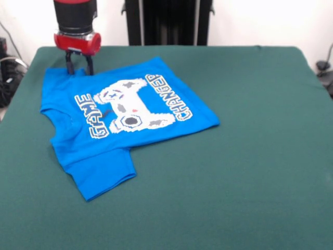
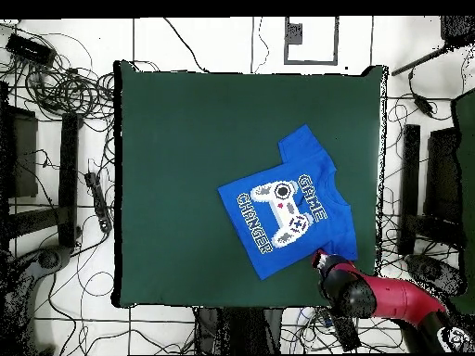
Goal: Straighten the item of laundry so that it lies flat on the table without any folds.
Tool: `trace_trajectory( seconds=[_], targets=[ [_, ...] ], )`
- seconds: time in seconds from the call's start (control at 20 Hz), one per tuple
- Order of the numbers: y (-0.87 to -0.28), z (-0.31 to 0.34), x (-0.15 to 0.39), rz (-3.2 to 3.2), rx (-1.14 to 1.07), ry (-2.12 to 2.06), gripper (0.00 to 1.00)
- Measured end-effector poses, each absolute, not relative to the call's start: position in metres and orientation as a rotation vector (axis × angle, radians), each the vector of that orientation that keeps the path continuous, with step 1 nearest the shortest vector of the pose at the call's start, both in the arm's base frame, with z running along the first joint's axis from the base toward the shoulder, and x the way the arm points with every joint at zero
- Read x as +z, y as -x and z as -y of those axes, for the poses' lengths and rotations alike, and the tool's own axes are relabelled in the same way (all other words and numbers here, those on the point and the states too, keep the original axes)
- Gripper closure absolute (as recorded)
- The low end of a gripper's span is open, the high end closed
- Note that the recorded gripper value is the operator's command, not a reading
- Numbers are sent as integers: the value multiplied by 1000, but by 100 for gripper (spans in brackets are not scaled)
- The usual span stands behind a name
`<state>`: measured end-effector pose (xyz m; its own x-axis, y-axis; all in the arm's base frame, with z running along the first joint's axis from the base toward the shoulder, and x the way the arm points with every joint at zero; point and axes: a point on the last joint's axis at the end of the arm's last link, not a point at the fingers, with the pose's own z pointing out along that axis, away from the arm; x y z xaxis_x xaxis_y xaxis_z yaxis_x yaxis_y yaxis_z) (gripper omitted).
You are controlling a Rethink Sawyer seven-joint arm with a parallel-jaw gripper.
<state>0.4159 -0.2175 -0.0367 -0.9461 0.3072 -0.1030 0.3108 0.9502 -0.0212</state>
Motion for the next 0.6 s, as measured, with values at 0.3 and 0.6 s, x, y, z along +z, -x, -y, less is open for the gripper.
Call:
trace_trajectory(
  seconds=[0.3, 0.6],
  targets=[
    [-415, 218, -36, -2997, -38, -492, 0],
    [-417, 218, -35, -3005, -39, -491, 0]
  ],
)
